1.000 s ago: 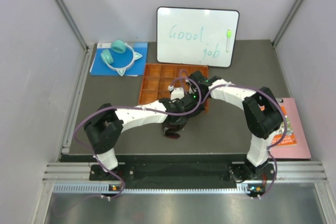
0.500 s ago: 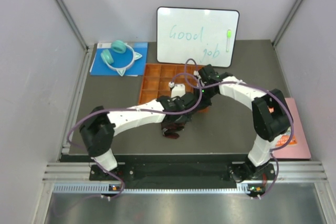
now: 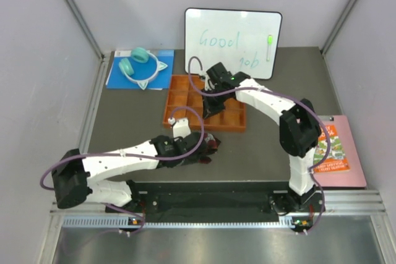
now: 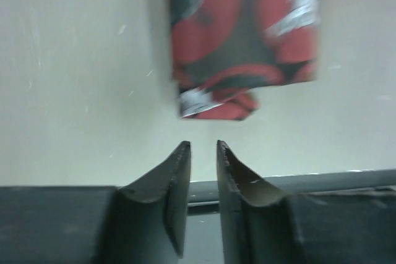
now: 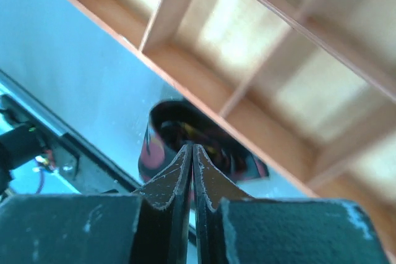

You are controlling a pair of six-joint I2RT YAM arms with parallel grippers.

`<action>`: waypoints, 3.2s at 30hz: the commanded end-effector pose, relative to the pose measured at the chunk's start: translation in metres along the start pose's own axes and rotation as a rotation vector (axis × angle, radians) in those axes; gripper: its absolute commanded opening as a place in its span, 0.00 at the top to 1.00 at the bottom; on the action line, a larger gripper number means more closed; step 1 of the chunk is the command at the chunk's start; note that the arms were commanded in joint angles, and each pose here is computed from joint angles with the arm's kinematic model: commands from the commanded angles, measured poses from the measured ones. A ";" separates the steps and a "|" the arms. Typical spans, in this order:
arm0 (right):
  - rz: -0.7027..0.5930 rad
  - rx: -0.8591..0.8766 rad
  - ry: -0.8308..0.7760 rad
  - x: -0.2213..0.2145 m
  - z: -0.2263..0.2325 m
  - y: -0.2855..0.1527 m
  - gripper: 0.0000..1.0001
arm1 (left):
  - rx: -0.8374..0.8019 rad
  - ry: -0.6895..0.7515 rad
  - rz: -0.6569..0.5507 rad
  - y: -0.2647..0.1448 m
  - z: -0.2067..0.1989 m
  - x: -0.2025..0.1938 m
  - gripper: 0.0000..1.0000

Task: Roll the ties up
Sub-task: Roll the tie at the center of the board.

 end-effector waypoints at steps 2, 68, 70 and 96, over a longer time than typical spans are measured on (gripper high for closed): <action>0.079 -0.084 -0.101 -0.005 0.012 0.032 0.96 | -0.064 -0.130 0.033 0.011 -0.009 -0.020 0.76; 0.270 -0.283 -0.051 -0.126 0.017 0.087 0.98 | 0.049 -0.075 0.034 0.035 0.036 -0.063 0.91; 0.269 -0.294 -0.051 -0.117 0.012 0.087 0.96 | 0.050 -0.070 0.035 0.034 0.033 -0.063 0.90; 0.254 -0.286 -0.058 -0.085 -0.001 0.108 0.87 | 0.172 -0.058 0.005 0.032 0.053 -0.083 0.86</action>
Point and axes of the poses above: each gripper's point midway between its finger pads, its own y axis out along the fingers, its own z axis along the line the jaws close on, x = y × z, the point moved 4 cm from there along -y, back along the fingers, and after that the axes turned 3 degrees about y, right-handed, at the moved point
